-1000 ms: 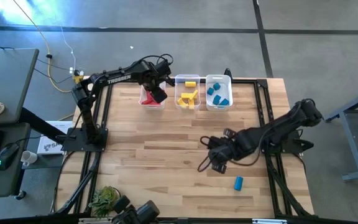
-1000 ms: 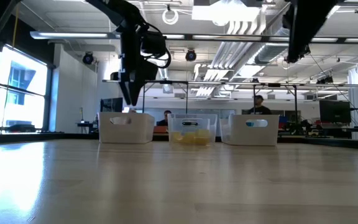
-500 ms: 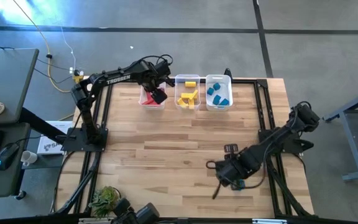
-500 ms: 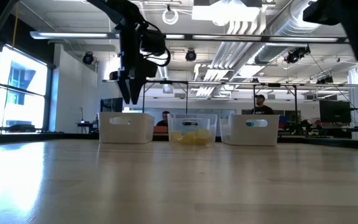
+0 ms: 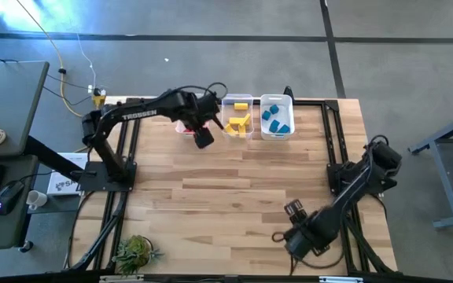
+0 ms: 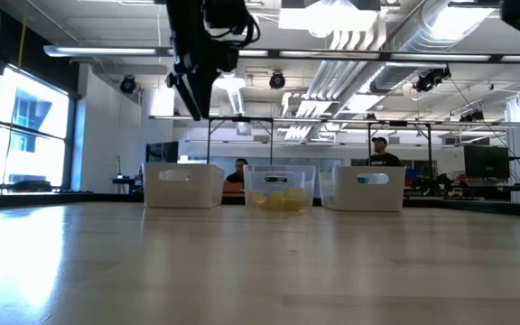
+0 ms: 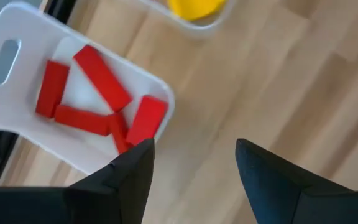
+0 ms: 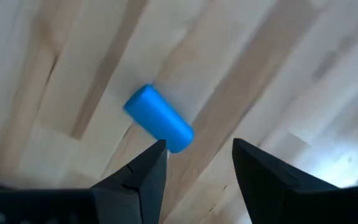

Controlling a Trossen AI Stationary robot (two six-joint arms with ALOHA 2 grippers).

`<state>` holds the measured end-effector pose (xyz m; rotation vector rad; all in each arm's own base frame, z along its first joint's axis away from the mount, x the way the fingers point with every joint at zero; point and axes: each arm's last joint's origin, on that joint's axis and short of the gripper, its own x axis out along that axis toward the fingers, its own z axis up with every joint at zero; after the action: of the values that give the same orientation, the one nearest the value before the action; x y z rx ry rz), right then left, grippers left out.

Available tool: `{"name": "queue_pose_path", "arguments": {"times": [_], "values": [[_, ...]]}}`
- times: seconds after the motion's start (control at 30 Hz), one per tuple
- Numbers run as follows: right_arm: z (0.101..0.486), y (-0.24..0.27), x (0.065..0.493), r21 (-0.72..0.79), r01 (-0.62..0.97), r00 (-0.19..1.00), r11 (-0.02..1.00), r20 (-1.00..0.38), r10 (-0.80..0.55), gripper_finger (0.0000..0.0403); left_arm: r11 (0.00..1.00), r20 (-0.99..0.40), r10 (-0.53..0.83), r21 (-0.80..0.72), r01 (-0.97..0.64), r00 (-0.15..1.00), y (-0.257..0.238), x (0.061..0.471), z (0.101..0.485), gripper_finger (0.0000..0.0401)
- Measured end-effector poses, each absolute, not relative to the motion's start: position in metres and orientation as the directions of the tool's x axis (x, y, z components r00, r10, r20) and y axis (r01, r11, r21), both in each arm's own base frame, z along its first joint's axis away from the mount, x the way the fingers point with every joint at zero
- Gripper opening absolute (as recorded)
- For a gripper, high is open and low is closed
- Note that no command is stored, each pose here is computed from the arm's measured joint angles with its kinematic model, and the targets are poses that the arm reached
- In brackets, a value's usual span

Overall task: Sort & place blocks by color
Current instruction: Put the blue block into the right white bin

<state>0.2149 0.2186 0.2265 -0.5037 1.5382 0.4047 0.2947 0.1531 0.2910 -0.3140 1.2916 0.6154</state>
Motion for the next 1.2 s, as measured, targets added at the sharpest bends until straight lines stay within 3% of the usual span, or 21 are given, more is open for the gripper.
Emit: {"name": "queue_pose_path", "arguments": {"times": [0.27,0.57,1.2], "values": [[0.193,0.242,0.207,-0.055,-0.744,-0.064,0.665,-0.986,-0.153,0.017,0.86,-0.954,0.237,0.117,-0.497,0.186,0.119,0.308,0.294,0.0213],[0.171,0.252,0.204,-0.073,-0.842,-0.067,0.534,-0.969,-0.239,0.017,0.846,-0.953,0.238,0.108,-0.522,0.188,0.112,0.311,0.294,0.0213],[0.142,0.265,0.214,-0.062,-0.791,-0.068,0.609,-0.98,-0.187,0.017,0.835,-0.953,0.238,0.101,-0.541,0.189,0.112,0.311,0.294,0.0213]]}}
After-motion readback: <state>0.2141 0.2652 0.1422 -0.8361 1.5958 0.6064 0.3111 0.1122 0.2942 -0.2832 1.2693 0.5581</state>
